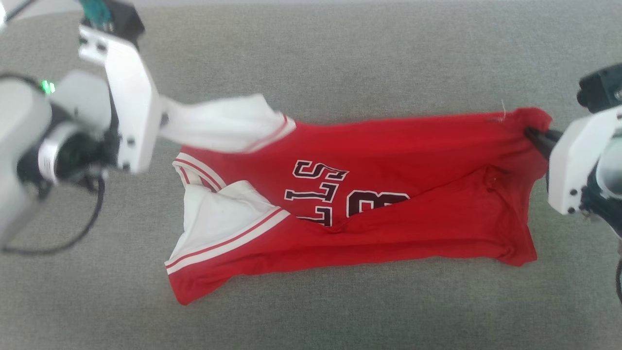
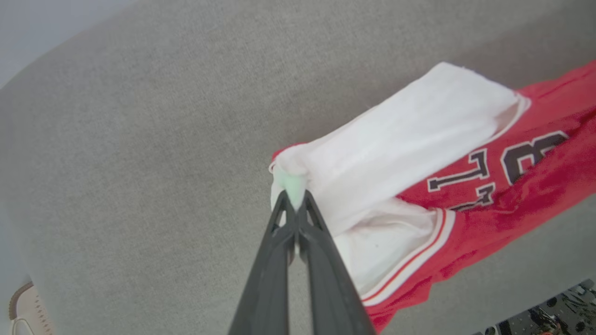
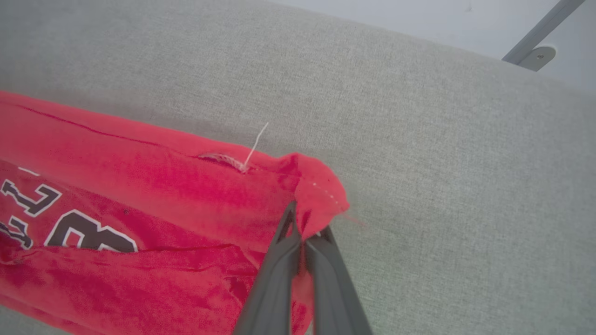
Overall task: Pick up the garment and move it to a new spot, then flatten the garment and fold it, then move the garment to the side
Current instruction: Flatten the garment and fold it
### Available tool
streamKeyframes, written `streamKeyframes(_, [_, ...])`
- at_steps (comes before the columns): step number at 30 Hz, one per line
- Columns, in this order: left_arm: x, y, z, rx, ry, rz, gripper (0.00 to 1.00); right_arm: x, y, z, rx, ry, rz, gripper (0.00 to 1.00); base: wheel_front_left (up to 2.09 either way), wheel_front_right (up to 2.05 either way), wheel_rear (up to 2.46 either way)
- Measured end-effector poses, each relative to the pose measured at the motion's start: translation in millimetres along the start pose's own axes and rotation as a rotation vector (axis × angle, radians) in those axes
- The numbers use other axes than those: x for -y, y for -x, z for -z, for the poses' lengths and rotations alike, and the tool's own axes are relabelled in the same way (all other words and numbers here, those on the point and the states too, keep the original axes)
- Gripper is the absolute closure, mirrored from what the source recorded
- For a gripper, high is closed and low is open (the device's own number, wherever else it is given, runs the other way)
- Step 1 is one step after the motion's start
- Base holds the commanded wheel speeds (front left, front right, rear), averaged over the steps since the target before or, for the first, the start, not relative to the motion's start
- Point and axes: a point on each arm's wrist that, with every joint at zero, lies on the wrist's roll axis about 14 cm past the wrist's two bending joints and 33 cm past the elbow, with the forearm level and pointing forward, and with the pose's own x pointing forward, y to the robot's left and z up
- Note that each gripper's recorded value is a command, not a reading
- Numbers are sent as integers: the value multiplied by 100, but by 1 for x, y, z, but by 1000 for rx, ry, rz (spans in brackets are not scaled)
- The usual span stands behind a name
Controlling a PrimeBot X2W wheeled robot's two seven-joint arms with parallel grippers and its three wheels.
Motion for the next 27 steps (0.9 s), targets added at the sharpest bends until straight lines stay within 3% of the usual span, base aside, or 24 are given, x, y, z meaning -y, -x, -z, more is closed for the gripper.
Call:
streamKeyframes(10, [35,17,71,-110,47,45,100,0,11,48,-118,-85,4,100,0,0,0])
streamKeyframes(15, [46,-2,110,-190,113,93,100,-6,7,72,-180,-120,-7,100,0,0,0])
streamKeyframes(22, [41,-30,130,-201,165,117,100,-16,0,93,-246,-138,-32,100,0,0,0])
streamKeyframes(23, [40,-32,131,-197,168,116,84,-18,-1,93,-247,-135,-36,74,0,0,0])
streamKeyframes(24, [39,-34,130,-190,176,117,53,-18,-1,92,-244,-131,-37,53,0,0,0])
streamKeyframes(25, [38,-34,129,-184,183,119,49,-18,-1,90,-242,-127,-38,18,0,0,0])
streamKeyframes(26, [38,-34,129,-184,183,119,31,-18,-1,90,-242,-127,-38,0,0,0,0])
streamKeyframes(27, [38,-35,128,-175,181,120,0,-18,-2,89,-239,-123,-38,0,0,0,0])
